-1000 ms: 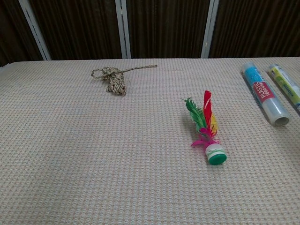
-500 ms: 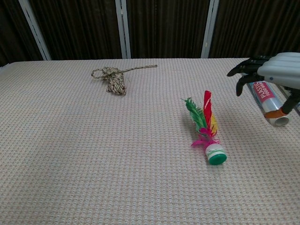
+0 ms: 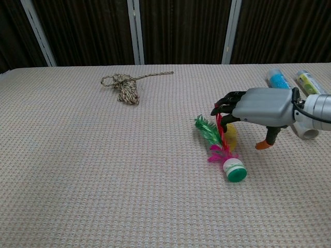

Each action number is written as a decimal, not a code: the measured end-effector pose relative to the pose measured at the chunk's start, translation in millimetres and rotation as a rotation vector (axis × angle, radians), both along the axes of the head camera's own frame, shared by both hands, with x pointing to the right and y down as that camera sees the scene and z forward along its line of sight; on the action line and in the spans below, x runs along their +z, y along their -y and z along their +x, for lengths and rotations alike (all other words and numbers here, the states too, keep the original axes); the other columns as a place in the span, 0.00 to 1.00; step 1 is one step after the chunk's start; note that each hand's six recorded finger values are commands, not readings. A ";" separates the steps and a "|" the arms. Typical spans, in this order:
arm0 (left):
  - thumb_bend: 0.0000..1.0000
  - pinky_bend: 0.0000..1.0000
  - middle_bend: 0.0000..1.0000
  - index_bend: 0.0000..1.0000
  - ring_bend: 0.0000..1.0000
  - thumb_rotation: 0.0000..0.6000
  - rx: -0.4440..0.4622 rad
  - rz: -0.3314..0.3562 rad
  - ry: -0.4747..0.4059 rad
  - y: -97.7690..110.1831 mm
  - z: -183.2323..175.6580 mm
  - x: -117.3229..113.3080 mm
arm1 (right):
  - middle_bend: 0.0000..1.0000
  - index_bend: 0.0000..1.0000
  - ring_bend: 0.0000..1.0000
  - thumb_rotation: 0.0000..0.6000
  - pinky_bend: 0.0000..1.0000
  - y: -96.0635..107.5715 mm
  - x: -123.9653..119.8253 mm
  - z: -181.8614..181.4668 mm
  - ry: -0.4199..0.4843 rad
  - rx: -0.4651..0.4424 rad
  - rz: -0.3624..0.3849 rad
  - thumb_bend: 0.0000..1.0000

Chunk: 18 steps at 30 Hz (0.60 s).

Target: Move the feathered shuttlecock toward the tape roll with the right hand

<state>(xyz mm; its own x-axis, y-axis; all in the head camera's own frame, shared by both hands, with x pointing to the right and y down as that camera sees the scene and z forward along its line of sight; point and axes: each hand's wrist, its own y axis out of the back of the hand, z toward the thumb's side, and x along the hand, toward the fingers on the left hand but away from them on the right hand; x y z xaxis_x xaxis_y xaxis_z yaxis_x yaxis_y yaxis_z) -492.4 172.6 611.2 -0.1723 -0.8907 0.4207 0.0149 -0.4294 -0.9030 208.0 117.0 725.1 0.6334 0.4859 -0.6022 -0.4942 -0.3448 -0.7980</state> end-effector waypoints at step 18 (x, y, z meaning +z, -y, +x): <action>0.25 0.00 0.00 0.00 0.00 0.81 -0.020 0.027 -0.012 2.4 -5.3 -8.1 | 0.06 0.30 0.00 1.00 0.01 8.5 -13.2 -34.4 -0.007 -0.108 0.055 0.15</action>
<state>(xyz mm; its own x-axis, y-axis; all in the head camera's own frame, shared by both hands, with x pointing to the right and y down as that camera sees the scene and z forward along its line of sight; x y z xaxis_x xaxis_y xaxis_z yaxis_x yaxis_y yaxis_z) -497.8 170.2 603.1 -0.1854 -0.8983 0.3984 -0.0042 -0.4047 -0.9145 173.7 108.5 711.9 0.6795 0.4474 -0.5814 -0.5319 -0.2454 -0.8105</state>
